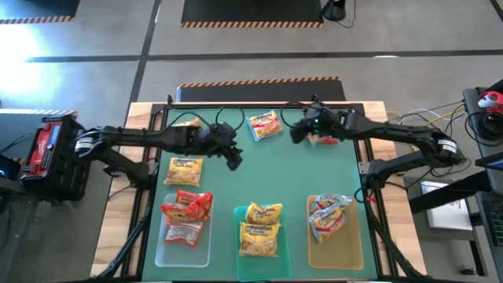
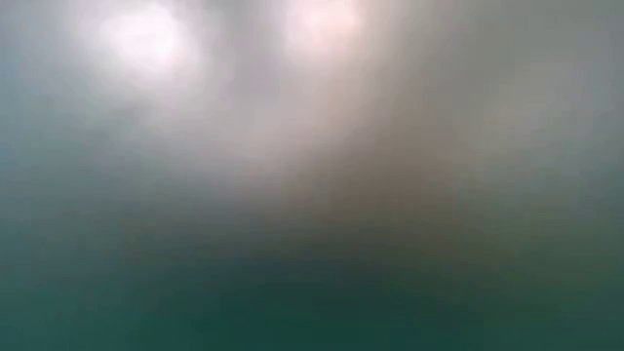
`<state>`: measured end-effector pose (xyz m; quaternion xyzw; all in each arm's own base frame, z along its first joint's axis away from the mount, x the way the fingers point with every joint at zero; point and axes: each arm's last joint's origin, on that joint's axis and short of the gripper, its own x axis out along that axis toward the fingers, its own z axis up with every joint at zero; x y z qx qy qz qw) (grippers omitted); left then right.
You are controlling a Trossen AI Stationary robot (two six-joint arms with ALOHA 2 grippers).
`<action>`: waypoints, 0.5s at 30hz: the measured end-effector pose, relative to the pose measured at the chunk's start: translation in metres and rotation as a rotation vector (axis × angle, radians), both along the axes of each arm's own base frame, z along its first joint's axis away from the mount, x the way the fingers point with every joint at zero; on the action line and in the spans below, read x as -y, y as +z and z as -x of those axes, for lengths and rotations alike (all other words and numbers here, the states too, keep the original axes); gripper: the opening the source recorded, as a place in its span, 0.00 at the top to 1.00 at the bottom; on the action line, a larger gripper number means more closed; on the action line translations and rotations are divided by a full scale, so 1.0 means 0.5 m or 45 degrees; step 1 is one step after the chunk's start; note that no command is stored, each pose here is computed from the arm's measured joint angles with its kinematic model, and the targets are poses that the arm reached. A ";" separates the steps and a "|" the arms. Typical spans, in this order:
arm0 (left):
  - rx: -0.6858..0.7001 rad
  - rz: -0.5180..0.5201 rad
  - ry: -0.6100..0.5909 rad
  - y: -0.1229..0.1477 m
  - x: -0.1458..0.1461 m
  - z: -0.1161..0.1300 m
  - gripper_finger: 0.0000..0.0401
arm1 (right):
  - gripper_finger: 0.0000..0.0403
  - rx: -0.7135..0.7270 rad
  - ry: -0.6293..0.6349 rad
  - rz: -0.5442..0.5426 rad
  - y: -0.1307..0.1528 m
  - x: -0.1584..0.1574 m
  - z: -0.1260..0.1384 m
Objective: Sort Maruchan noodles
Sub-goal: Put the blue noodle pack into the yellow bin
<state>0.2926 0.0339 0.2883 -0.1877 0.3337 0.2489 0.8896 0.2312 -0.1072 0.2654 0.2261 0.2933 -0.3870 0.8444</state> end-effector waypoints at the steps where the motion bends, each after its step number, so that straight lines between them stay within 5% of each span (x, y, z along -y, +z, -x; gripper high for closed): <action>1: 0.007 0.020 0.028 -0.006 -0.006 -0.006 0.60 | 0.60 0.102 0.024 0.012 -0.009 0.004 -0.013; 5: 0.014 0.101 0.123 -0.033 -0.019 -0.028 0.60 | 0.60 0.341 0.086 0.068 -0.058 0.021 -0.057; 15: 0.101 0.181 0.201 -0.050 -0.020 -0.055 0.60 | 0.60 0.122 0.077 0.076 -0.173 0.070 -0.160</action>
